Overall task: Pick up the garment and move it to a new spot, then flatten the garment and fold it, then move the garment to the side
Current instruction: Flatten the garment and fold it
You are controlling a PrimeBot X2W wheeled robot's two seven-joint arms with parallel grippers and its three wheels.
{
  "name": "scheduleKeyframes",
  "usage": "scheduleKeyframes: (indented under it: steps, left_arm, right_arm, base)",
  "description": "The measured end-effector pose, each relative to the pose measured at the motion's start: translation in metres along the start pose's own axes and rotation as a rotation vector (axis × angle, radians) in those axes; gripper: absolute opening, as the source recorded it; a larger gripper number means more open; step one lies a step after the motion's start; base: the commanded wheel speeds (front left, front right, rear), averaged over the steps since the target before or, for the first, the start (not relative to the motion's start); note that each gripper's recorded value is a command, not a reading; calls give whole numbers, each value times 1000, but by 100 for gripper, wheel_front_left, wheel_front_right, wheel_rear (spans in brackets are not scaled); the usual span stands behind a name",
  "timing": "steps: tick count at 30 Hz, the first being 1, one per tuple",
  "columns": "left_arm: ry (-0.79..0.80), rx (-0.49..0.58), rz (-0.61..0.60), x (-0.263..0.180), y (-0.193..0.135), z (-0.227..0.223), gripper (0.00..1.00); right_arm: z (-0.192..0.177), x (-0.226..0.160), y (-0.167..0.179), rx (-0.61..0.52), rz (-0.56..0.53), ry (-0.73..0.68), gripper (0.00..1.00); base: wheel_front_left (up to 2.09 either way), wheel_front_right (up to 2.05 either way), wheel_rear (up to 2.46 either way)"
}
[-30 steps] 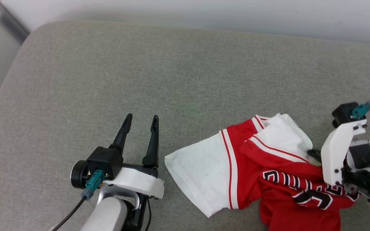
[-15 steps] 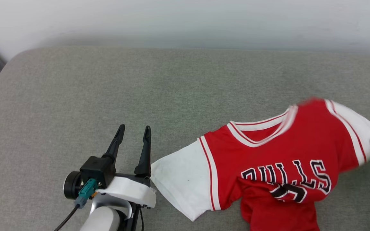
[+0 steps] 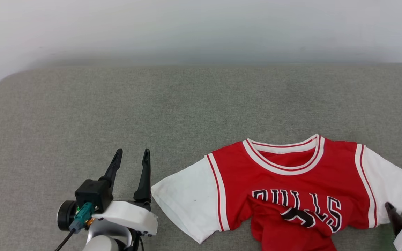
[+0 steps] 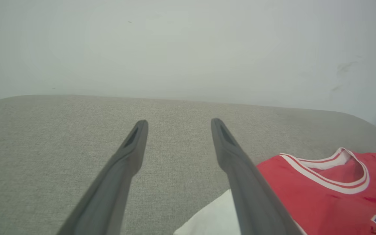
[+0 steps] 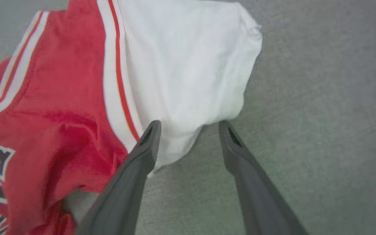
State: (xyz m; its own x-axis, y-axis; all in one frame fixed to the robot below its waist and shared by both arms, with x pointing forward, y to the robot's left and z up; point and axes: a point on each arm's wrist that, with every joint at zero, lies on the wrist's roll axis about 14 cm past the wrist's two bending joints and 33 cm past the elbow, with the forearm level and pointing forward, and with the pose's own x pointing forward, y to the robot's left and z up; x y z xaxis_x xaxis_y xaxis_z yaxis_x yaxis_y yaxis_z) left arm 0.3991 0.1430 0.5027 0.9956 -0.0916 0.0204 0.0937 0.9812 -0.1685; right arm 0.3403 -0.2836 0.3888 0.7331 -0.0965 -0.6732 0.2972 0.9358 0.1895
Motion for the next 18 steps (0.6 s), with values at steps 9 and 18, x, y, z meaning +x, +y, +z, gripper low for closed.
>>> scheduleKeyframes:
  steps: [9,18]
  left_arm:
    - [-7,9,24,-12,9,10,100]
    - [89,-2,15,-27,12,-3,100]
  right_arm:
    - [74,-34,29,-103,65,-442,100]
    - [82,-82,82,-180,213,-635,100]
  base:
    - [0,0,0]
    - [0,0,0]
